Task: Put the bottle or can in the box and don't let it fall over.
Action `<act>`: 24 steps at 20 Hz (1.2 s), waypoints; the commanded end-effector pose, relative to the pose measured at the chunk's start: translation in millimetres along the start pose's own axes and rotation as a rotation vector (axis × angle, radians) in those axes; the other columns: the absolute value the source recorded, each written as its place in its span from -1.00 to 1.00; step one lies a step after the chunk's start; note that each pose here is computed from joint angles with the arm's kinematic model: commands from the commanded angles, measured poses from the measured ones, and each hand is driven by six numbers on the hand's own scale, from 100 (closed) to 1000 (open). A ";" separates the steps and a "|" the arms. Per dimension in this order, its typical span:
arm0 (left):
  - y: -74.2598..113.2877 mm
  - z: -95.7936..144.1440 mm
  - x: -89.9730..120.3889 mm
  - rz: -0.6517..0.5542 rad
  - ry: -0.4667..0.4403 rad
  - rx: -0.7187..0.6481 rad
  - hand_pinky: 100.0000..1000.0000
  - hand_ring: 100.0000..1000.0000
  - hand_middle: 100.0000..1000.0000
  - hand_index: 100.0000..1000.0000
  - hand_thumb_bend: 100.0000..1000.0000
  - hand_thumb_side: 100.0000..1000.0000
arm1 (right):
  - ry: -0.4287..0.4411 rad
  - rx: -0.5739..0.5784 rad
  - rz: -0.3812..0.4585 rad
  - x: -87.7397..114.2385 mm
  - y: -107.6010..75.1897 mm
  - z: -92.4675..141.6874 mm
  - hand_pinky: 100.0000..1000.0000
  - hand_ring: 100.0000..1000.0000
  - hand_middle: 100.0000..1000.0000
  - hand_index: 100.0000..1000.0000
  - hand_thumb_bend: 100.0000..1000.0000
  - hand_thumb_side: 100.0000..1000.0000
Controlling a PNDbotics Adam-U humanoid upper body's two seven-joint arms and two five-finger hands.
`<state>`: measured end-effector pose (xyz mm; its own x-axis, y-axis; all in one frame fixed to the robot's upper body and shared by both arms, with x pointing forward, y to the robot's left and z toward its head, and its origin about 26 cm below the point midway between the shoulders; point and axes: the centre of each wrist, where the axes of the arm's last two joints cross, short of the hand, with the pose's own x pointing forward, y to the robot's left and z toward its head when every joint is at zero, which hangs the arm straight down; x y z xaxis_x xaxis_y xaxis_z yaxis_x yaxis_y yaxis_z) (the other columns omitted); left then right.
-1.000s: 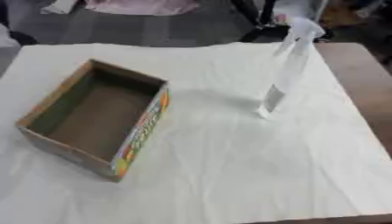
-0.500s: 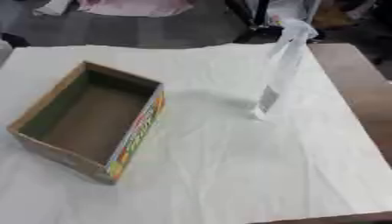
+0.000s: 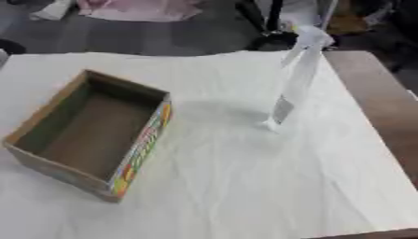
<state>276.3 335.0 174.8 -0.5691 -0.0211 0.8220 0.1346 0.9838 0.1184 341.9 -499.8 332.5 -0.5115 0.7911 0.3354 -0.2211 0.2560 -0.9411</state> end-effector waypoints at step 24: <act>-0.4 -10.6 12.7 -0.020 -0.056 -0.034 0.14 0.03 0.09 0.62 -0.94 0.52 | -0.090 -0.015 0.049 -8.5 -12.1 -45.0 0.73 0.82 0.91 0.75 -0.30 -0.36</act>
<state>279.3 331.8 179.7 -0.5858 -0.0116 0.8104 0.1506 0.9809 0.1229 391.7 -479.5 324.0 -0.5343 0.7538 0.3825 -0.1785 0.3416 -0.9227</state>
